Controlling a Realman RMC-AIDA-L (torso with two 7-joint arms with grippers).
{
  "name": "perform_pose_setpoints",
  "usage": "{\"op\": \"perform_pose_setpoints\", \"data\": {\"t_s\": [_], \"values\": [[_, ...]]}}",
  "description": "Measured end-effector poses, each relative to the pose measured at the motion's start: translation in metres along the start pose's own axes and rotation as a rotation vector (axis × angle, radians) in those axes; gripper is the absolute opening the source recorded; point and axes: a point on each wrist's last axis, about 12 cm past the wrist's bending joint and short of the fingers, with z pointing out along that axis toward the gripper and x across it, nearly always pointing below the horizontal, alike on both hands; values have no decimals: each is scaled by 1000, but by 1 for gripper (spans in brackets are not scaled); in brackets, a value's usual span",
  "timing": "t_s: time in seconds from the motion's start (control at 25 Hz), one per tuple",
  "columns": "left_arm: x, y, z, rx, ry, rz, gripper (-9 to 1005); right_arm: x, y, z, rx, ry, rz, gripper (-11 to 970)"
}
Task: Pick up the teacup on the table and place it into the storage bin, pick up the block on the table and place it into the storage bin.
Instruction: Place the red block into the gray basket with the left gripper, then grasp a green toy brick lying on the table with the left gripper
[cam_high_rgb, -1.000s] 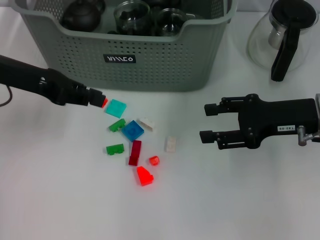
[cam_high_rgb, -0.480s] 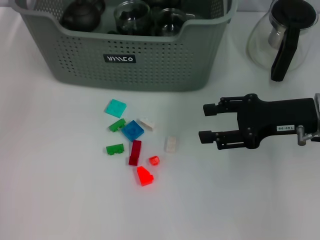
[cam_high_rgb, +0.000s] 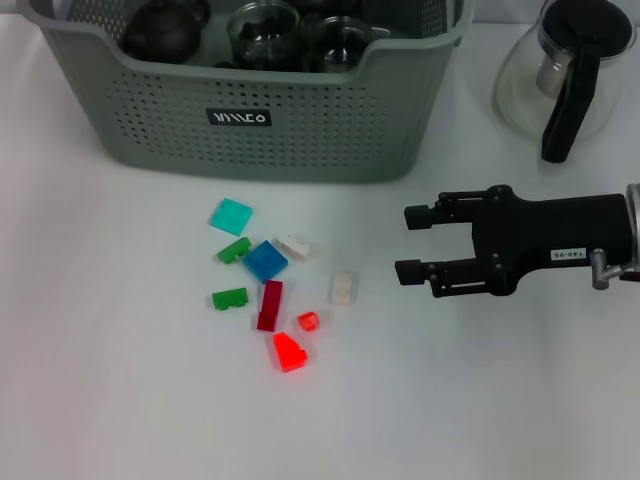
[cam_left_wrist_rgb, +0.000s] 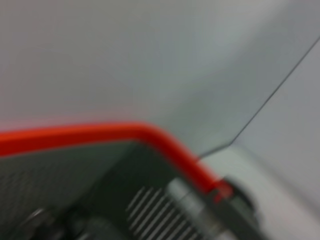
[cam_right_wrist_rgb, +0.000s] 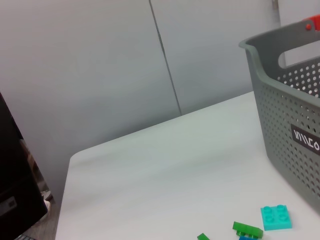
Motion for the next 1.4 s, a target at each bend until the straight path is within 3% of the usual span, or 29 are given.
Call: {"op": "perform_pose_setpoints", "data": {"t_s": [0.24,0.4,0.6,0.8,0.88,1.04,1.2,1.28,1.36,1.4], "values": [[4,-6,50,-225,90,124,153,0,0,1,0,-1,-1,760],[8,-9,69,-297,72,168,153,0,0,1,1,-1,-1,760],[7,-8,74,-339,57,174,153,0,0,2,0,-2,-2,760],[7,-6,66,-332,25,157,261,0,0,2,2,-1,-2,760],[9,-8,53,-280,-20,136,306,0,0,1,3,-1,-1,760],[27,-9,3,-21,-255,52,397,2,0,0,6,-1,3,761],[65,-3,-52,334,-528,-21,488,4,1,0,6,-4,12,761],[85,4,-67,464,-594,-49,533,4,1,1,4,-5,13,761],[109,8,-83,590,-641,-41,738,3,1,2,-1,-6,12,761],[120,8,-90,632,-648,-17,738,3,1,2,-3,-7,12,761]]}}
